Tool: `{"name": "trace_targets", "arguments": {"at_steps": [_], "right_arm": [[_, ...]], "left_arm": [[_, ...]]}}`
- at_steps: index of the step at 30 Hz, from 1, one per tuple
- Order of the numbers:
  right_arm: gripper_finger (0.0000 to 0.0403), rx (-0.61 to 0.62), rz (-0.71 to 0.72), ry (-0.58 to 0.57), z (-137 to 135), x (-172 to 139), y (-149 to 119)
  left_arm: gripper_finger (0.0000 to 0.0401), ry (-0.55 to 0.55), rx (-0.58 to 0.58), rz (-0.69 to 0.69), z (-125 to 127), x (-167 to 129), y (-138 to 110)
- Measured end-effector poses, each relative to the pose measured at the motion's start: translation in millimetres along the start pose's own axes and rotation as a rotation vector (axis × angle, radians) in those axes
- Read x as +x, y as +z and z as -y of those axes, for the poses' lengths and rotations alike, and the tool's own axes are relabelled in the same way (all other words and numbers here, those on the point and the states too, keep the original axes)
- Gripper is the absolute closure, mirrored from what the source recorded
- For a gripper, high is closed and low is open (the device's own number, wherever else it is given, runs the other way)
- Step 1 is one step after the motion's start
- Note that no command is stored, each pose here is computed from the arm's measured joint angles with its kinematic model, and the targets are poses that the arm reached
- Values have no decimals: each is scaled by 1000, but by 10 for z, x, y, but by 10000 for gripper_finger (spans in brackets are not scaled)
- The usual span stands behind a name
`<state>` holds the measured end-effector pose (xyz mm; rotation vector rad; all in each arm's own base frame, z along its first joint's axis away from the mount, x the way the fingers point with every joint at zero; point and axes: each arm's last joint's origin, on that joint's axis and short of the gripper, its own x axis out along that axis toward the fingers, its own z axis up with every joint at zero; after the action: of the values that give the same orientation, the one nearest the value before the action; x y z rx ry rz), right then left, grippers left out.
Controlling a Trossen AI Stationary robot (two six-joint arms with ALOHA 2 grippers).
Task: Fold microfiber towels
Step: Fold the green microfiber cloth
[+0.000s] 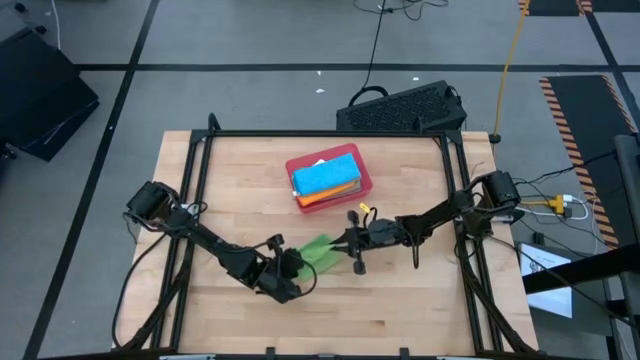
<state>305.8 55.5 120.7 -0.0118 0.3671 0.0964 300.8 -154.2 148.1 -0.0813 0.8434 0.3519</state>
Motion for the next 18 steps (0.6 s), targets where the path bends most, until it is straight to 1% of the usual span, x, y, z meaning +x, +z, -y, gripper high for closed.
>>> {"name": "trace_targets", "arguments": {"at_steps": [3, 6, 8, 10, 12, 14, 15, 18], "right_arm": [[323, -14, 1, -36, 9, 0, 1], [293, -42, 4, -73, 20, 0, 4], [279, -82, 22, -72, 10, -2, 23], [274, -118, 54, -59, -27, -6, 52], [279, -164, 81, 11, -64, -8, 76], [295, -184, 101, 76, -83, -9, 89], [306, -183, 108, 94, -83, -2, 86], [344, -180, 86, 91, -38, 42, 17]], "left_arm": [[351, 30, -33, -24, -29, 0, -30], [337, 40, -49, -36, -42, 0, -41], [334, 41, -60, -36, -42, 0, -42], [333, 44, -68, -39, -45, 0, -45], [332, 50, -71, -45, -51, 0, -52], [332, 55, -79, -49, -57, 0, -56], [332, 59, -82, -52, -61, -1, -60], [331, 77, -100, -58, -76, -1, -71]]}}
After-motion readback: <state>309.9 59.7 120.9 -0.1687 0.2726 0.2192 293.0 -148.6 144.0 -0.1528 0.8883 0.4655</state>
